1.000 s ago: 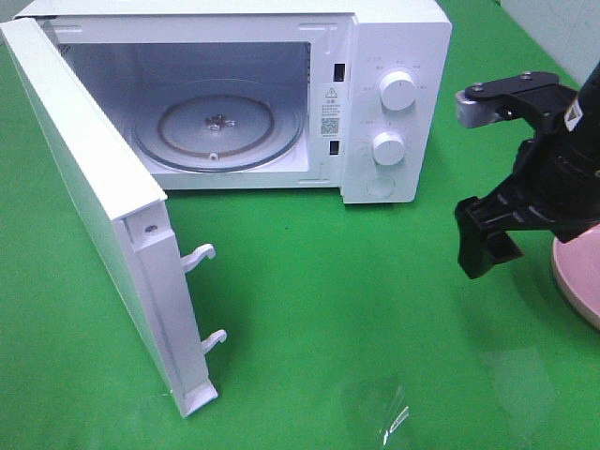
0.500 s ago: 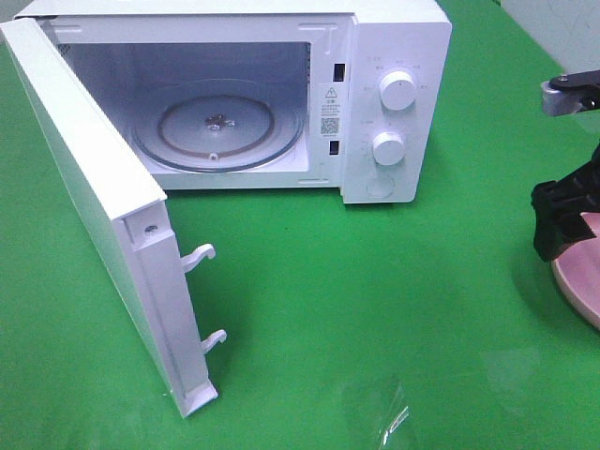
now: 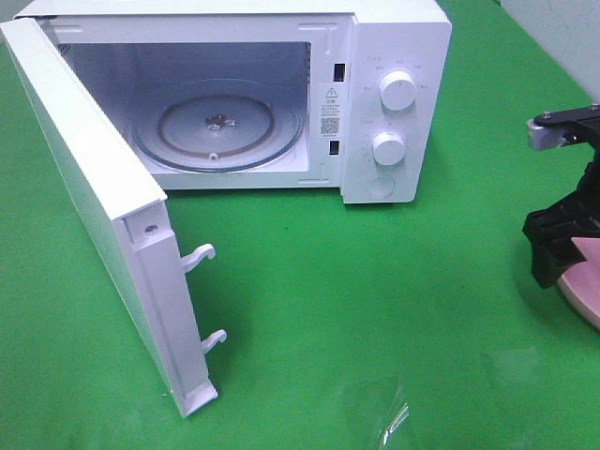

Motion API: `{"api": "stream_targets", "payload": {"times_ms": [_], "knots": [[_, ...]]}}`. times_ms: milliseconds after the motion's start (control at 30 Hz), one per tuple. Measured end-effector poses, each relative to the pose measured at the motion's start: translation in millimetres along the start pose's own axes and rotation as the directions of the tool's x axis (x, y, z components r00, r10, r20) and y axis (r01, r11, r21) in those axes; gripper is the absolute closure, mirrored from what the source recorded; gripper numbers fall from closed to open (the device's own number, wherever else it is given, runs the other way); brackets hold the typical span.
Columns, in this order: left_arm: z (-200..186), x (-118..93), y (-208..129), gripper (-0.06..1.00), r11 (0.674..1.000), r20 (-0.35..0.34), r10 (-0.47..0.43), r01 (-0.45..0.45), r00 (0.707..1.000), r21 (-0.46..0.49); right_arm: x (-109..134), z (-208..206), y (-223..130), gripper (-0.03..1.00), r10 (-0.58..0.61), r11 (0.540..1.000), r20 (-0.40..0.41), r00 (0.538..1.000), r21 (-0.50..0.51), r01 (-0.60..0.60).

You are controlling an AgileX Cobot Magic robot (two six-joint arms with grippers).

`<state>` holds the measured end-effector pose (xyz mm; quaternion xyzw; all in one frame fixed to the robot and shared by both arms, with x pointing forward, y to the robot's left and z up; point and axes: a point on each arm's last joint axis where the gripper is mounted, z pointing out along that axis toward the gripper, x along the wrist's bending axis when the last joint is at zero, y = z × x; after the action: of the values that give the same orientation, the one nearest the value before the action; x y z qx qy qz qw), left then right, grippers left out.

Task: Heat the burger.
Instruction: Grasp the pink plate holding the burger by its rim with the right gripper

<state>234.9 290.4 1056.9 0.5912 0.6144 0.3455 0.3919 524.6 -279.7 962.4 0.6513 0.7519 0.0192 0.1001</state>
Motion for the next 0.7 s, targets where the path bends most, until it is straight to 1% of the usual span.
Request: {"api": "stream_targets", "payload": {"times_ms": [167,233,367,533,700], "knots": [[0.0,0.0,0.0,-0.03,1.0,0.0,0.0,0.0,1.0,0.0,-4.4,3.8,1.5,0.07,0.015,1.0,0.001,1.0,-0.006,-0.015],[0.0,0.0,0.0,-0.03,1.0,0.0,0.0,0.0,1.0,0.0,-12.2,5.5,1.7,0.08,0.042,0.999,0.004,0.999,-0.012,-0.042],[0.0,0.0,0.0,-0.03,1.0,0.0,0.0,0.0,1.0,0.0,-20.2,7.2,2.1,0.09,0.068,0.997,0.008,0.998,-0.021,-0.068],[0.0,0.0,0.0,-0.03,1.0,0.0,0.0,0.0,1.0,0.0,-23.8,11.5,2.5,0.1,0.08,0.997,0.009,0.997,-0.017,-0.079],[0.0,0.0,0.0,-0.03,1.0,0.0,0.0,0.0,1.0,0.0,-22.3,26.7,5.2,0.11,0.079,0.997,-0.001,0.997,0.005,-0.079]]}}
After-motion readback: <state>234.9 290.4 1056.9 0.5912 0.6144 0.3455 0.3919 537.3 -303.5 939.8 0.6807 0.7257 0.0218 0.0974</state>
